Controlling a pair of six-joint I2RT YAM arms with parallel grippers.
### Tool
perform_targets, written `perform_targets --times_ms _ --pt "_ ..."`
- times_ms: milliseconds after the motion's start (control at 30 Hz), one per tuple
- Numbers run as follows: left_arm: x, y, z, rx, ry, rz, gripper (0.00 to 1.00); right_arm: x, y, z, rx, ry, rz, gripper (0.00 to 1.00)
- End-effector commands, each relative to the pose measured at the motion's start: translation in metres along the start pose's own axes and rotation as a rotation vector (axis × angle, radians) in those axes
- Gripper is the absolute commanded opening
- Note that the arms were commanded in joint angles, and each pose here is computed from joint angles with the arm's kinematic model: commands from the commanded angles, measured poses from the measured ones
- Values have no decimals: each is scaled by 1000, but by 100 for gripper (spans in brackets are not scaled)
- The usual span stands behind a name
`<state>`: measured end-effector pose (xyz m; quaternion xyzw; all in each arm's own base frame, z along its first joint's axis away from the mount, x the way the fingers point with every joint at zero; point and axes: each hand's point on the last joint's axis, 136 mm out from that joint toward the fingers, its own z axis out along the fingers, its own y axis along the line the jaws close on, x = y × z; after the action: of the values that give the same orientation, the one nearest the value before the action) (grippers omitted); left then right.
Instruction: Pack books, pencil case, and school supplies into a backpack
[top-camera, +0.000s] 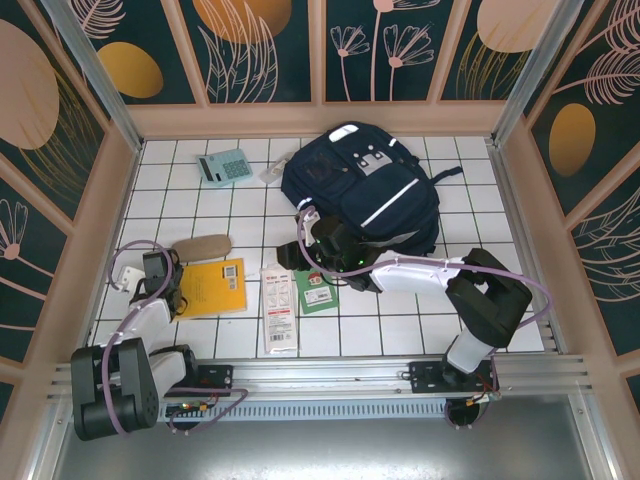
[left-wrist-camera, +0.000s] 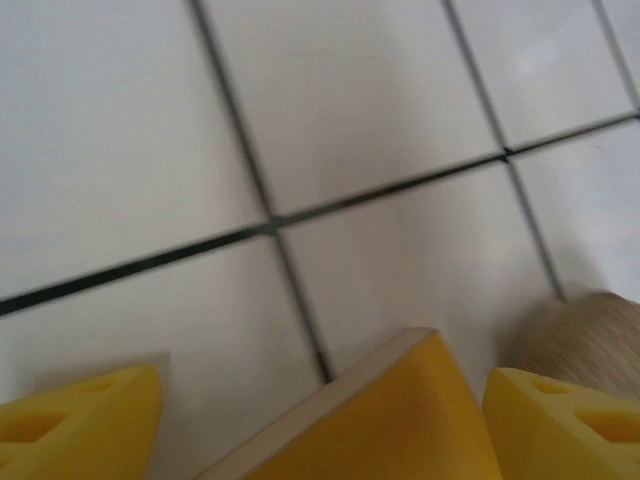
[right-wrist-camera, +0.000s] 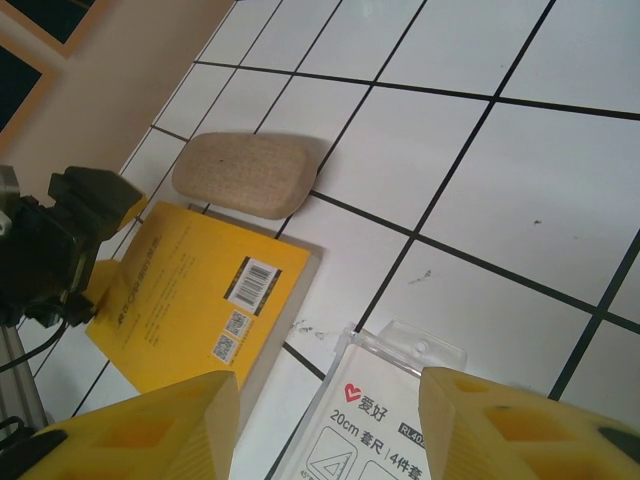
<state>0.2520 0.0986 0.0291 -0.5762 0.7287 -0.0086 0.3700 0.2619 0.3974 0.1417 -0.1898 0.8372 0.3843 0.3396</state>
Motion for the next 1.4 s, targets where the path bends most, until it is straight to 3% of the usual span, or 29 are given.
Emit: perform_targets --times_ms 0,167,267,500,800,1100,1367 --pt "18 -73 -6 295 132 14 82 -14 12 6 -31 -39 -25 51" --pt "36 -118 -6 372 185 123 83 -14 10 7 -20 -37 -25 51" --pt "40 -126 -6 368 200 131 83 -14 10 9 -14 -34 -32 51" --pt "31 -79 -22 178 186 76 85 -19 13 34 -17 -1 -72 51" --pt "49 -24 -49 136 253 -72 83 -27 12 90 -47 72 -97 51" --pt "82 -14 -40 158 367 -133 83 -21 -6 135 -55 156 -102 51" --pt "92 -36 -22 181 405 -49 85 -4 -25 154 -41 217 -83 51"
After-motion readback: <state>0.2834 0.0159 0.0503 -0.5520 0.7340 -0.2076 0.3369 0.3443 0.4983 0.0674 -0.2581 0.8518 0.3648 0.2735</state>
